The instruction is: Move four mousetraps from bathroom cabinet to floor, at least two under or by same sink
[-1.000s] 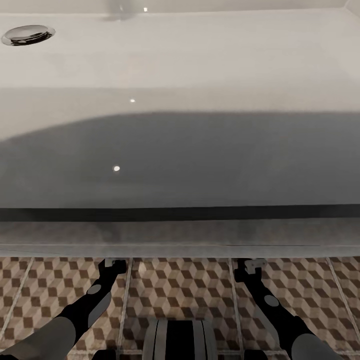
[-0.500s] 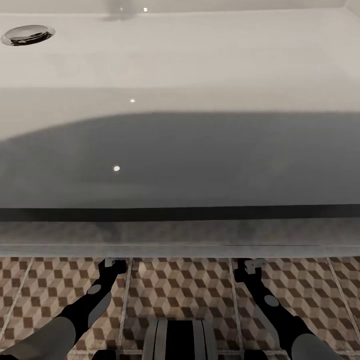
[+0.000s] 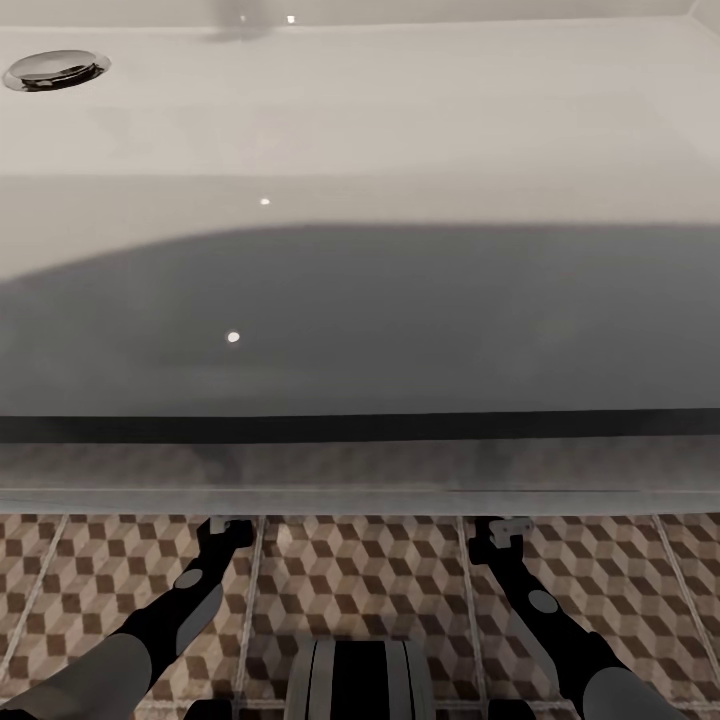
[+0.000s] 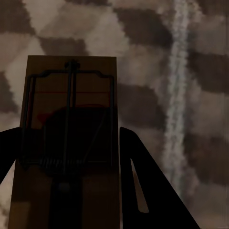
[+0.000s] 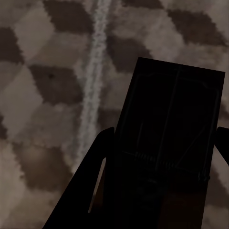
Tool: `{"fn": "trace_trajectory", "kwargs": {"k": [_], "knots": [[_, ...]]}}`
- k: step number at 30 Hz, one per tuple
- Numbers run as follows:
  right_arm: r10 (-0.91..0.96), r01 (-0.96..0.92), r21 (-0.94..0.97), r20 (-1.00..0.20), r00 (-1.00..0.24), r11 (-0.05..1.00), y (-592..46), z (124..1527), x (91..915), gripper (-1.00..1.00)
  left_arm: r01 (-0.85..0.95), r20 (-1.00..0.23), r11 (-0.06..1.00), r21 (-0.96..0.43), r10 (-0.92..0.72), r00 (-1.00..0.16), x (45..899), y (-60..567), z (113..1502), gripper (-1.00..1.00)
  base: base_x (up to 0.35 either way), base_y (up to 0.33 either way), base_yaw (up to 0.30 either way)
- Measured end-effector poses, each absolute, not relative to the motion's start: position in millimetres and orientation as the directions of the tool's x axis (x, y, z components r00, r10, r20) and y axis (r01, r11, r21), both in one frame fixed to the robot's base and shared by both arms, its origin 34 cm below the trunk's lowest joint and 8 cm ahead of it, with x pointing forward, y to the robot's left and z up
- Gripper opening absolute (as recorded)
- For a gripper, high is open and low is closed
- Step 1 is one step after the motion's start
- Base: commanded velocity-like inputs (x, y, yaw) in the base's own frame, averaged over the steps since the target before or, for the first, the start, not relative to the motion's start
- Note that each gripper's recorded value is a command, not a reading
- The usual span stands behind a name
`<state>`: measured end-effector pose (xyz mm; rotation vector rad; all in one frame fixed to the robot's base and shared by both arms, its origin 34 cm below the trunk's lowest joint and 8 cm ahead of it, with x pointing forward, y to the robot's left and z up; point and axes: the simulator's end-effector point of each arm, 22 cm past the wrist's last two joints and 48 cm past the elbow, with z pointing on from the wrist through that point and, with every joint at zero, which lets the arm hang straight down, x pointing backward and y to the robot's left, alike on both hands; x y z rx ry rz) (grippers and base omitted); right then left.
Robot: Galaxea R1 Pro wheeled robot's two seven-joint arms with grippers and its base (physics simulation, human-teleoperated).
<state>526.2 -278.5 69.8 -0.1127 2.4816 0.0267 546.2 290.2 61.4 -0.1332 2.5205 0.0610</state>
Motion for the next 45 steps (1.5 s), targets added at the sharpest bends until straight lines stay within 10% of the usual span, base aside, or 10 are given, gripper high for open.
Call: {"fn": "trace_trajectory", "kwargs": {"k": [45], "knots": [[-0.075, -0.088, -0.009, -0.611, -0.788, 0.996, -278.6, 69.8, 526.2, -1.00, -0.106, -0.584, 0.994, 0.007, -0.083, -0.807, 547.9, 285.6, 62.2, -1.00, -0.015, 0.000, 0.000]]}}
